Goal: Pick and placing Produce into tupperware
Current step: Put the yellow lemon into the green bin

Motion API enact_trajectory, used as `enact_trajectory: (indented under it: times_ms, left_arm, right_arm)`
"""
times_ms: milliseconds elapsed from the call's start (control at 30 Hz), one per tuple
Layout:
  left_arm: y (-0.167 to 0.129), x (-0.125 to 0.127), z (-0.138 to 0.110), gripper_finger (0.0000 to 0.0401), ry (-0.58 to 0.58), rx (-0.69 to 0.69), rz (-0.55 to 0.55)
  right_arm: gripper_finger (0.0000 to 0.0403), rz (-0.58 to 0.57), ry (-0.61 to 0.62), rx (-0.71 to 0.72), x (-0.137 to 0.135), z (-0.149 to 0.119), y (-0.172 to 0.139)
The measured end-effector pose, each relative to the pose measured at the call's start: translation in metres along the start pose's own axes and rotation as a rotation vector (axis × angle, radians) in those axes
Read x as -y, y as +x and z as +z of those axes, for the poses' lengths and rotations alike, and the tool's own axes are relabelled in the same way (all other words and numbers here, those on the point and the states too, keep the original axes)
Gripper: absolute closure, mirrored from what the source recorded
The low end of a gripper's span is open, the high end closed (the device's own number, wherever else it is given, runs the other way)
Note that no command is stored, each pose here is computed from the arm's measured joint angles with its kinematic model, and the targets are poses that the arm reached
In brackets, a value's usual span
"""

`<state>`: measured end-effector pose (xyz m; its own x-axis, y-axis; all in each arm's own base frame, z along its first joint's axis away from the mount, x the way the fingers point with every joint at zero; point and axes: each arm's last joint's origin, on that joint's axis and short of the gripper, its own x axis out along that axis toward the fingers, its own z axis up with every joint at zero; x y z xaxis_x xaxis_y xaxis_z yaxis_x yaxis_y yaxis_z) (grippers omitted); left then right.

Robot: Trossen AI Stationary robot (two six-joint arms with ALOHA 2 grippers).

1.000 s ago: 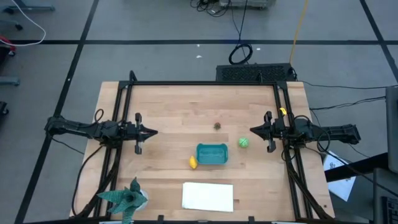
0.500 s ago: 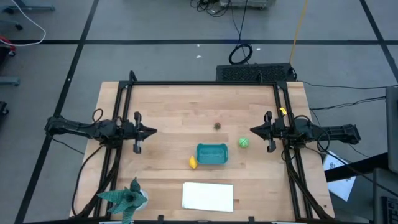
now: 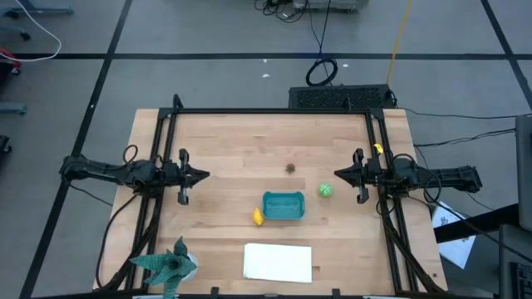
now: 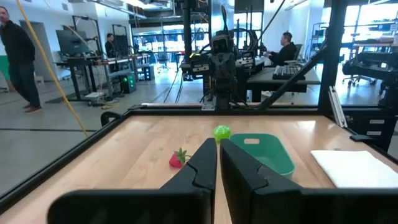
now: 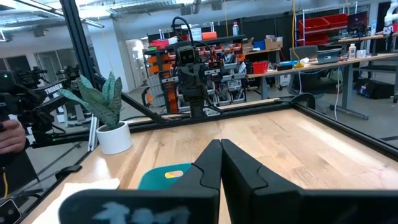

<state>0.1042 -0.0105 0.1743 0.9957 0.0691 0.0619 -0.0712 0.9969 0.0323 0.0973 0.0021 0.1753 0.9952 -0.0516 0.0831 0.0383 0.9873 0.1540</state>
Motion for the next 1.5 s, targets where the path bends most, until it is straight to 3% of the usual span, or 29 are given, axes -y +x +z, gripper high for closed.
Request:
enact_trajectory:
  times_ms: [400,900,1200,1500]
  left_arm:
    - [0.000,0.000,0.004,0.0375,0.034,0.044,0.004]
    - [-0.002,-0.002,0.022,0.0375,-0.022,0.182,0.021]
    - [0.006,-0.002,0.053,0.0375,-0.035,0.143,0.039]
    - [0.031,0.002,0.099,0.0375,0.008,0.055,0.042]
  right_arm:
    - [0.0403,0.000,-0.002,0.000,0.000,0.000,0.000]
    - [0.0403,0.000,-0.013,0.000,0.000,0.000,0.000]
    - [0.0403,0.000,-0.028,0.000,0.000,0.000,0.000]
    - [0.0403,0.000,-0.028,0.000,0.000,0.000,0.000]
